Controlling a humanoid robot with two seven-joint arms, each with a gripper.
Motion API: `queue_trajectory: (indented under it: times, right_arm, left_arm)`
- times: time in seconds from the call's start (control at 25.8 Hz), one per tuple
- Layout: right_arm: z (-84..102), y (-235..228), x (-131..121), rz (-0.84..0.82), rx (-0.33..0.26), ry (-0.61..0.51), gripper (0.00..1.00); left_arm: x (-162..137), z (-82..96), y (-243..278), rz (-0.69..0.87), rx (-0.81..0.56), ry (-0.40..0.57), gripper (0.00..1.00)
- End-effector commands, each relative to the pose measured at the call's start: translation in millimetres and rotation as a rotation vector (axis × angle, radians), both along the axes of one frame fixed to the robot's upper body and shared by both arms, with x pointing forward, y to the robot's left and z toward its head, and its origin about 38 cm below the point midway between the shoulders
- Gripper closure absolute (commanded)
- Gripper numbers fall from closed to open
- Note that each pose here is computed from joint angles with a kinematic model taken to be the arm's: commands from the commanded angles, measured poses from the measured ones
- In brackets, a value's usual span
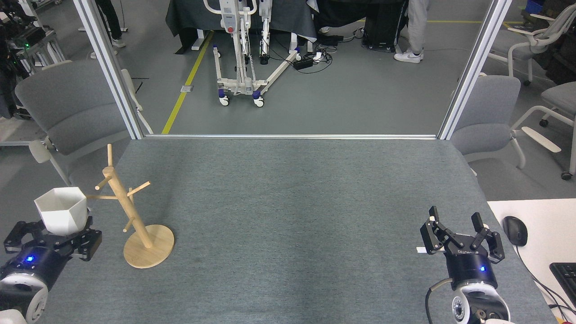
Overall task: Hang cup on storage rack
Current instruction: 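Move the held cup toward a peg of the wooden stand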
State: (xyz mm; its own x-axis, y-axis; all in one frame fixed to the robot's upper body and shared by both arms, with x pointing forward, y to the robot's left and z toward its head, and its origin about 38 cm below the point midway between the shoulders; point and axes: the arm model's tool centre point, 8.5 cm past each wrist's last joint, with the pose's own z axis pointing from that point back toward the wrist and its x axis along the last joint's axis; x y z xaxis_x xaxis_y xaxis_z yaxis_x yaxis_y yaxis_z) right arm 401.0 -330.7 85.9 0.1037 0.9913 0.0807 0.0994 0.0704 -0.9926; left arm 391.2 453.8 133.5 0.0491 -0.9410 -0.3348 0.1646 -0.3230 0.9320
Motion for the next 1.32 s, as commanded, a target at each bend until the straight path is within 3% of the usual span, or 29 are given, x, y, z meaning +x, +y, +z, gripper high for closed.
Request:
queue_trajectory:
  times: [0.0, 1.08, 1.16, 1.28]
  right_arm:
    - [-0.4, 0.3, -0.5, 0.001, 0.000, -0.001, 0.01]
    - [4.0, -1.5, 1.7, 0.001, -0.004, -0.013, 0.01]
    - [3.9, -1.5, 1.7, 0.001, -0.004, -0.011, 0.01]
    - [3.8, -1.7, 1.7, 0.000, -0.004, -0.011, 0.01]
  left_arm:
    - [0.7, 2.5, -0.6, -0.002, 0.005, -0.001, 1.00]
    - [12.3, -17.3, -35.4, -0.085, 0.031, 0.083, 1.00]
    - [10.9, -20.6, -35.4, -0.083, 0.027, 0.092, 0.90]
    - [9.1, -23.4, -34.8, -0.085, 0.026, 0.096, 0.87]
